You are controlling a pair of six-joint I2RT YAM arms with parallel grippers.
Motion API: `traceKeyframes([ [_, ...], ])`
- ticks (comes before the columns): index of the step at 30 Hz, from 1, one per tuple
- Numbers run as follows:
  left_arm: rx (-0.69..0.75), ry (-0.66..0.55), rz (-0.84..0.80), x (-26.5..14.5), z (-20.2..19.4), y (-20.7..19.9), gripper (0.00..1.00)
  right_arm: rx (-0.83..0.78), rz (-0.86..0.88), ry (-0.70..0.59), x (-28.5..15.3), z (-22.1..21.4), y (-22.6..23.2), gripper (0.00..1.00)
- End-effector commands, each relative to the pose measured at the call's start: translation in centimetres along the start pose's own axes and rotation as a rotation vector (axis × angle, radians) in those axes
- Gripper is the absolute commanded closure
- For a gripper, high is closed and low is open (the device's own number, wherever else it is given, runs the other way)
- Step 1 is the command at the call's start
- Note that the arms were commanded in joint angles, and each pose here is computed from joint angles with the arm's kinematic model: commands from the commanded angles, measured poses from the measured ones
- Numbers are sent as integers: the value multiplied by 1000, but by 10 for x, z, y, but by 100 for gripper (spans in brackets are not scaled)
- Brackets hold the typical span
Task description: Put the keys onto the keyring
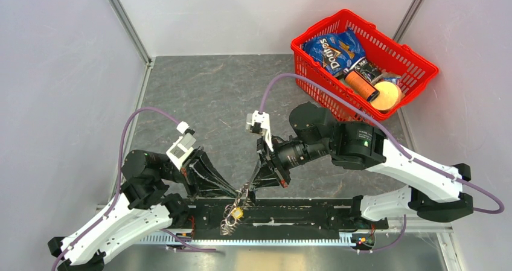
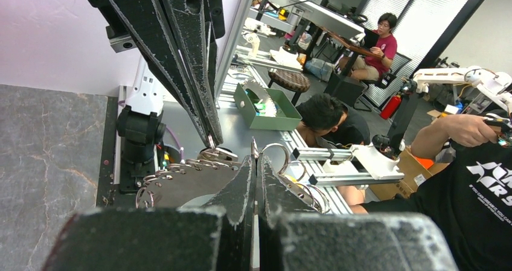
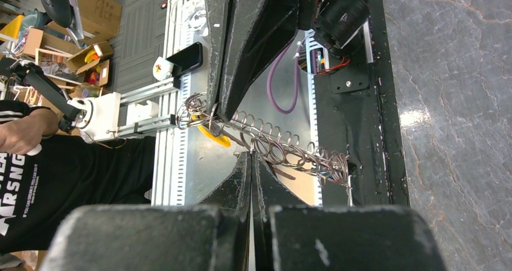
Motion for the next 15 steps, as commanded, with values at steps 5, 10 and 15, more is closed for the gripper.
traceKeyframes([
  [5,62,-14,-15,2,7,-3,98,-37,64,-36,-7,13,18,100],
  [10,62,-11,-16,2,7,-3,98,-26,53,-32,-3,14,17,100],
  [15,63,-9,-20,1,6,-4,98,-12,32,-26,0,15,13,100],
])
Point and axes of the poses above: each gripper's point midway between its finger pads, its own x axis out along the fingers, its own y axis along the line the jaws close on, z = x × y, the point moved 4 cm from there along -x, back along the fingers, and after that the axes turned 1 degree about -x, right-handed, at the moved point
